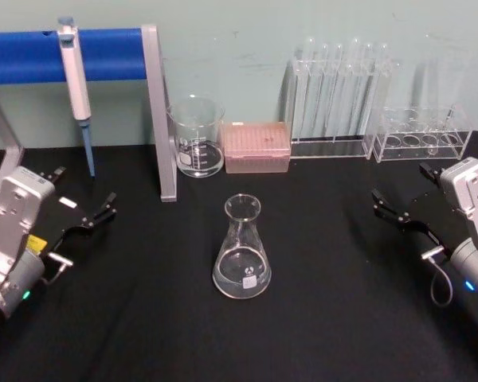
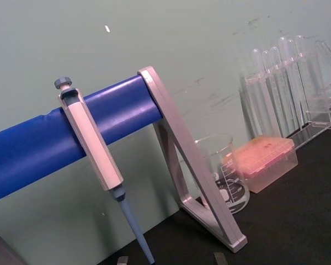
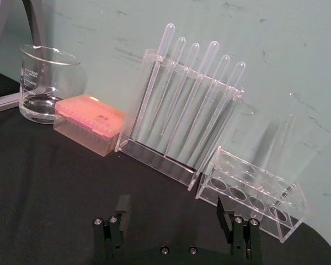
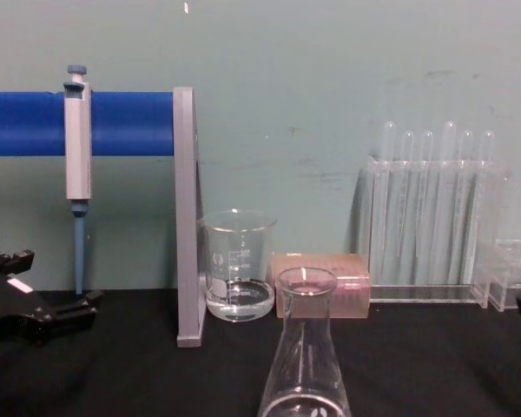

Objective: Grasp the erlenmeyer flask with one hand, shake it three times, then place it back.

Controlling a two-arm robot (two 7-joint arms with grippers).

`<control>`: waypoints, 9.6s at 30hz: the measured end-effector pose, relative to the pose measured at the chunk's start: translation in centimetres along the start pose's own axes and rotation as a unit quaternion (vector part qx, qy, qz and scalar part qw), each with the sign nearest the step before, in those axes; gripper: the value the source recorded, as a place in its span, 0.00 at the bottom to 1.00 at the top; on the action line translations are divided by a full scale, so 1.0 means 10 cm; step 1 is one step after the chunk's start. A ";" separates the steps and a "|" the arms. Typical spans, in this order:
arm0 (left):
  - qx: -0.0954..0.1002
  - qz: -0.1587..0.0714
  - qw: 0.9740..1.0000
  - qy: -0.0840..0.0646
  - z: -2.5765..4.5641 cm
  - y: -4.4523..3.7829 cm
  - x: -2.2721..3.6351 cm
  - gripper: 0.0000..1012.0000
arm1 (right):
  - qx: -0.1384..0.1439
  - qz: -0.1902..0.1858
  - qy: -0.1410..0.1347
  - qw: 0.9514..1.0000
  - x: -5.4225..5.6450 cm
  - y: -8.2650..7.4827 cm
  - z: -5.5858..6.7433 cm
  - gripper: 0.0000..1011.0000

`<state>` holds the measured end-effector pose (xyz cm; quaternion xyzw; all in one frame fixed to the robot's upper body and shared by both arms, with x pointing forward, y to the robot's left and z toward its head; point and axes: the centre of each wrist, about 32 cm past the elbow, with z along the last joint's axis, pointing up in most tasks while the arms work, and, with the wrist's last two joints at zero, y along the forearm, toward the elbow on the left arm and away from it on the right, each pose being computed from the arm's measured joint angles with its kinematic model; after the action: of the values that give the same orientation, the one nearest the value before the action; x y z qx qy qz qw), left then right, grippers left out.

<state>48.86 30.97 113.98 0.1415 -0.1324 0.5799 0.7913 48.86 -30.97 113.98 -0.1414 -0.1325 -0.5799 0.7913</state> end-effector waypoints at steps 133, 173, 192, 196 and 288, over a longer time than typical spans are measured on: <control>0.000 0.000 1.000 0.000 0.000 0.000 0.000 0.99 | 0.089 0.381 0.160 0.906 -0.49 0.70 0.29 0.99; 0.000 0.000 1.000 0.000 0.000 0.000 0.000 0.99 | 0.084 0.379 0.156 0.908 -0.51 0.76 0.25 0.99; 0.000 0.000 1.000 0.000 0.000 0.000 0.000 0.99 | 0.084 0.378 0.157 0.908 -0.51 0.76 0.25 0.93; 0.000 0.000 1.000 0.000 0.000 0.000 0.000 0.99 | 0.084 0.378 0.157 0.908 -0.51 0.76 0.26 0.85; 0.000 0.000 1.000 0.000 0.000 0.000 0.000 0.99 | 0.122 0.138 0.158 0.970 -0.52 0.39 0.85 0.44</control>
<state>48.86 30.97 113.98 0.1415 -0.1325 0.5799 0.7913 50.65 -22.03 119.66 0.0329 -0.0543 -0.4592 0.8860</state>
